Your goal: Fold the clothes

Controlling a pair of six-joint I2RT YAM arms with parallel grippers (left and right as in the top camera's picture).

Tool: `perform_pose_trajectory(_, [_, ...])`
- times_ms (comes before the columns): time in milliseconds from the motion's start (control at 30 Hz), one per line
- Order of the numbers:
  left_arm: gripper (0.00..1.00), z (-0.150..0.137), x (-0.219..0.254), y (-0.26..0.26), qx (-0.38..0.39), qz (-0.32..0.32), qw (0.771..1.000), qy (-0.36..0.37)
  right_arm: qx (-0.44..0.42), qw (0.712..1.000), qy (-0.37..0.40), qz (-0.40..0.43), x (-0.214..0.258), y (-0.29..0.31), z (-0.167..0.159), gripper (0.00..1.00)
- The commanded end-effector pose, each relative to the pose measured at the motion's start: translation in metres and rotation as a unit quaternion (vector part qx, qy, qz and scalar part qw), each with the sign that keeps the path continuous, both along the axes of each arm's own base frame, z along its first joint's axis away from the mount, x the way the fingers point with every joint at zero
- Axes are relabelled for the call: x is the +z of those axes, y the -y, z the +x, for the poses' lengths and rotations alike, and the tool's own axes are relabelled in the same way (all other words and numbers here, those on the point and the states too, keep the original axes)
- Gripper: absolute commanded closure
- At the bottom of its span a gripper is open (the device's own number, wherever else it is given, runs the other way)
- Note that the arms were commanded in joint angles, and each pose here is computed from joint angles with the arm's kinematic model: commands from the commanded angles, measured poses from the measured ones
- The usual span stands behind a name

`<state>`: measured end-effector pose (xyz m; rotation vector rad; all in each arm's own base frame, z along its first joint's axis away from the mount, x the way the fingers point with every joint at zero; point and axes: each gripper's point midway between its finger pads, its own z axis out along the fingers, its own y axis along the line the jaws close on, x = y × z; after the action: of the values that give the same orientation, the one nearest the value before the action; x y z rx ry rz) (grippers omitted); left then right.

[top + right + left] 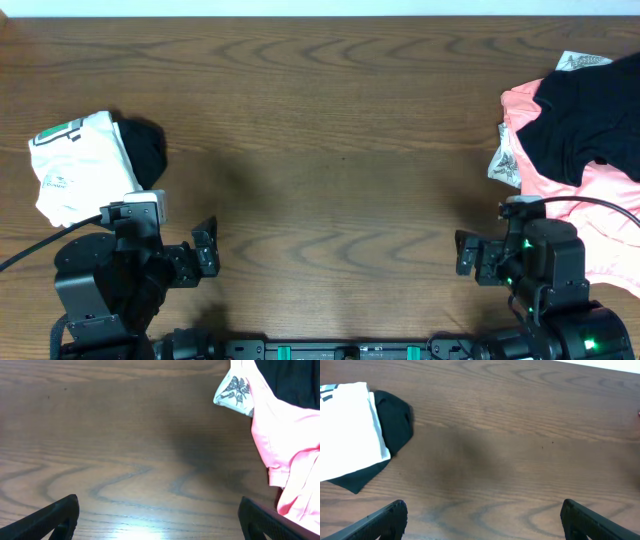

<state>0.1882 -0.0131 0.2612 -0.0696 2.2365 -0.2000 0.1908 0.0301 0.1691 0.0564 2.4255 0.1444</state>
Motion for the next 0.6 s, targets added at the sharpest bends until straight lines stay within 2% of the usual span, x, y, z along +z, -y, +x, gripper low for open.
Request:
perform_pose_trajectory(0, [0.02,0.000,0.001,-0.001,-0.003,0.010,1.000,0.002,0.004,1.000,0.021,0.008,0.006,-0.002,-0.004,0.01])
perform_pose_trajectory(200, [0.02,0.000,0.001,-0.001,-0.003,0.010,1.000,0.003,0.038,0.991,0.130,-0.016,0.027,-0.001,-0.002,0.01])
perform_pose_trajectory(367, [0.02,0.000,0.001,-0.001,-0.003,0.010,1.000,0.002,0.036,0.971,0.237,-0.014,0.027,0.001,0.006,0.01])
perform_pose_trajectory(567, [0.02,0.000,0.001,-0.001,-0.003,0.010,1.000,0.002,0.029,0.945,0.327,-0.004,0.029,0.000,0.021,0.01])
